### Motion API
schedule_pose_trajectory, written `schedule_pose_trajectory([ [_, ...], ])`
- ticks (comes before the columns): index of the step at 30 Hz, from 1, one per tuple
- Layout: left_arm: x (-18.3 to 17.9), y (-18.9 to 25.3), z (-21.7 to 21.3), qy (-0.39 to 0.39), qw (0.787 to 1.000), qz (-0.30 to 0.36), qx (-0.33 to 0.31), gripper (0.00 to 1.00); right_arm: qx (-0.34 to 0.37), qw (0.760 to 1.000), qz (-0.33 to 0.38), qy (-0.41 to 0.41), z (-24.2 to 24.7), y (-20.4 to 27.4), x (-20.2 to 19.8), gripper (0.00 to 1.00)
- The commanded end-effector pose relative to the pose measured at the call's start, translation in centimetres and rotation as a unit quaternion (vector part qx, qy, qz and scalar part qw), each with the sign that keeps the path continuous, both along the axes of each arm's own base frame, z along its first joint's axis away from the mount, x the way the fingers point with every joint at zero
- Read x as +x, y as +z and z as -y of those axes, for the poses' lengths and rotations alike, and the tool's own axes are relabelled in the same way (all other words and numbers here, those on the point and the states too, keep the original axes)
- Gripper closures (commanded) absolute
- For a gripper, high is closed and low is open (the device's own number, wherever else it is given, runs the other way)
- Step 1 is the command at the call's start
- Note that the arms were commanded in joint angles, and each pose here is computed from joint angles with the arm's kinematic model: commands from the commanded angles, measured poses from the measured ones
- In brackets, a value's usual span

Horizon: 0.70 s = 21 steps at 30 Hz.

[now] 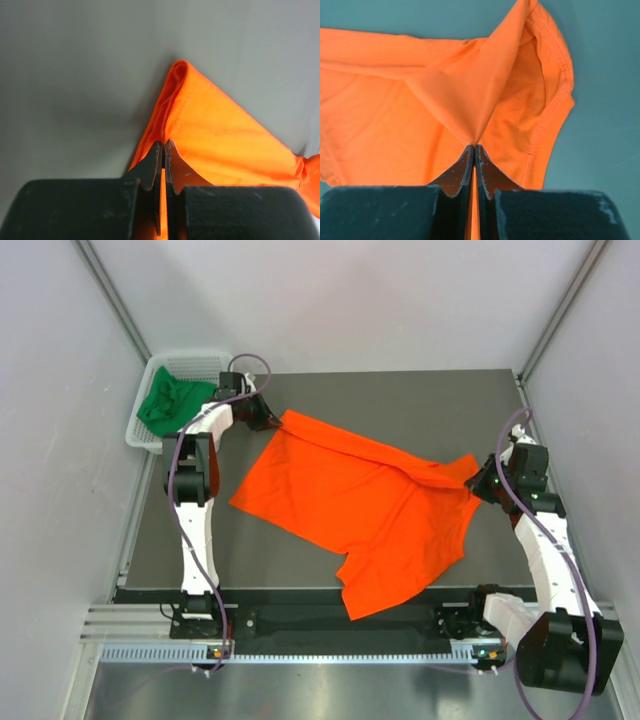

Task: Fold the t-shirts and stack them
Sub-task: Fold the tshirt

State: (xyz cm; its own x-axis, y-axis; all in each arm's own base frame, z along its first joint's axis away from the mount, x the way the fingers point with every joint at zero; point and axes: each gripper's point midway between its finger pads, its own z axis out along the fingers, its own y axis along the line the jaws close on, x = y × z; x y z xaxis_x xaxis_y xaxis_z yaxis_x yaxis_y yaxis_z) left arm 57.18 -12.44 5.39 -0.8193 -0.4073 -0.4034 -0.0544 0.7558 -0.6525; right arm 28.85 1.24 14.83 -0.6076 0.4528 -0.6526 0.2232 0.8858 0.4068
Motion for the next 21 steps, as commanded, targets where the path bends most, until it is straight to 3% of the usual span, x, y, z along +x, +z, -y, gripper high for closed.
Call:
schedule_pose_trajectory([
  [1, -0.6, 2.5, -0.7, 0.000, 1.000, 0.013, 0.009, 1.00, -0.007, 1.000, 0.008, 0.010, -0.1, 0.1, -0.3, 1.00],
  [8, -1.7, 1.9, -1.1, 0.000, 1.000, -0.011, 0.020, 1.00, -0.016, 1.000, -0.004, 0.007, 0.2, -1.2, -1.0, 1.00],
  [21, -1.9, 3.5, -1.6, 0.008, 1.000, 0.004, 0.027, 1.00, -0.030, 1.000, 0.002, 0.006, 0.6, -0.5, -0.9, 1.00],
])
